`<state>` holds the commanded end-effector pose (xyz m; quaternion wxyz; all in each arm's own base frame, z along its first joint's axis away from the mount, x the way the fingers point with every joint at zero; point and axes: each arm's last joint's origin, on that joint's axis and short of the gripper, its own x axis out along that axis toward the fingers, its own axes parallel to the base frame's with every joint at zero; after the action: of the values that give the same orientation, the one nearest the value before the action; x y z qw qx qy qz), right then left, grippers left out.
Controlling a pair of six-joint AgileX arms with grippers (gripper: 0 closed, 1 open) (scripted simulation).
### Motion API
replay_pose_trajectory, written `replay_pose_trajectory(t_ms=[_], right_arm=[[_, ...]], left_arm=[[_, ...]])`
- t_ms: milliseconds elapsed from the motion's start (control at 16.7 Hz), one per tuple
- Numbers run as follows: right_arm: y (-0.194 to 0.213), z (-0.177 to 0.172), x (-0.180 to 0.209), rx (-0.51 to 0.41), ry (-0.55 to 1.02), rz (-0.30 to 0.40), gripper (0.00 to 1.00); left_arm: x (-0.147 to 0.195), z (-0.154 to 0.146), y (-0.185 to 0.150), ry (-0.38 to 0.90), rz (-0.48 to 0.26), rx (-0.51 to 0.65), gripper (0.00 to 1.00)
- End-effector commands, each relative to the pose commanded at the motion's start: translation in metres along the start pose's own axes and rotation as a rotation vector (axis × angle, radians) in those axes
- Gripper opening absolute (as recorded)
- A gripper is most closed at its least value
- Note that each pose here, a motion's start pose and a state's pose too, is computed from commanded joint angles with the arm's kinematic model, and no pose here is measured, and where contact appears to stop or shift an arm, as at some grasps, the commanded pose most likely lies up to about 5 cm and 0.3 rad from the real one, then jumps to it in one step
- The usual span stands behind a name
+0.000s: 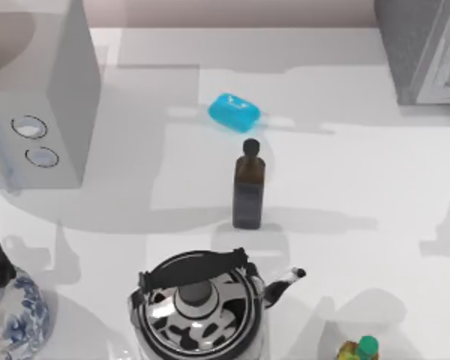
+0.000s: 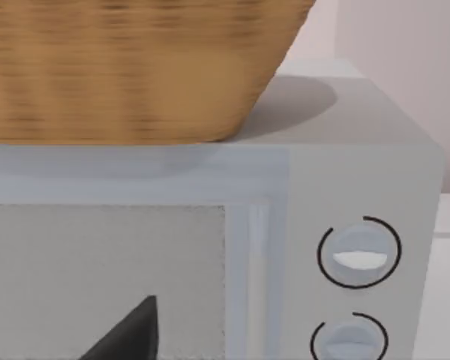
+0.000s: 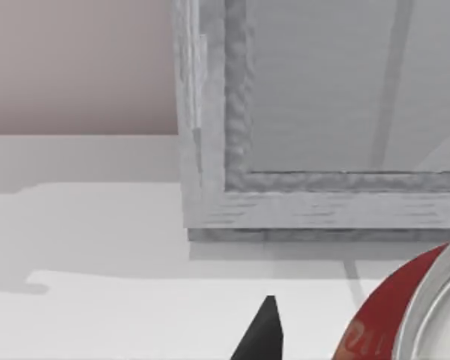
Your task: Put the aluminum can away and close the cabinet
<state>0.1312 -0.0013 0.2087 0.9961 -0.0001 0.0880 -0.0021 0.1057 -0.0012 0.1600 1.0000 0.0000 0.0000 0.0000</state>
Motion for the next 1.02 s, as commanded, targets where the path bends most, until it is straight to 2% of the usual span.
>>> replay_pose_trajectory(t_ms=[240, 480, 840, 1020], right_arm=[[0.0, -0.031, -0.016, 0.0, -0.137, 0.002, 0.0], [0.0, -0.052, -0.017, 0.0, -0.175, 0.004, 0.0], [0.0, -0.052, -0.016, 0.002, -0.172, 0.004, 0.0], [0.001, -0.038, -0.018, 0.0, -0.149, 0.012, 0.0]], left_arm=[[0.0, 0.0, 0.0, 0.0, 0.0, 0.0, 1.0], [0.0, 0.0, 0.0, 0.0, 0.0, 0.0, 1.0], [0.0, 0.0, 0.0, 0.0, 0.0, 0.0, 1.0], [0.0, 0.0, 0.0, 0.0, 0.0, 0.0, 1.0]])
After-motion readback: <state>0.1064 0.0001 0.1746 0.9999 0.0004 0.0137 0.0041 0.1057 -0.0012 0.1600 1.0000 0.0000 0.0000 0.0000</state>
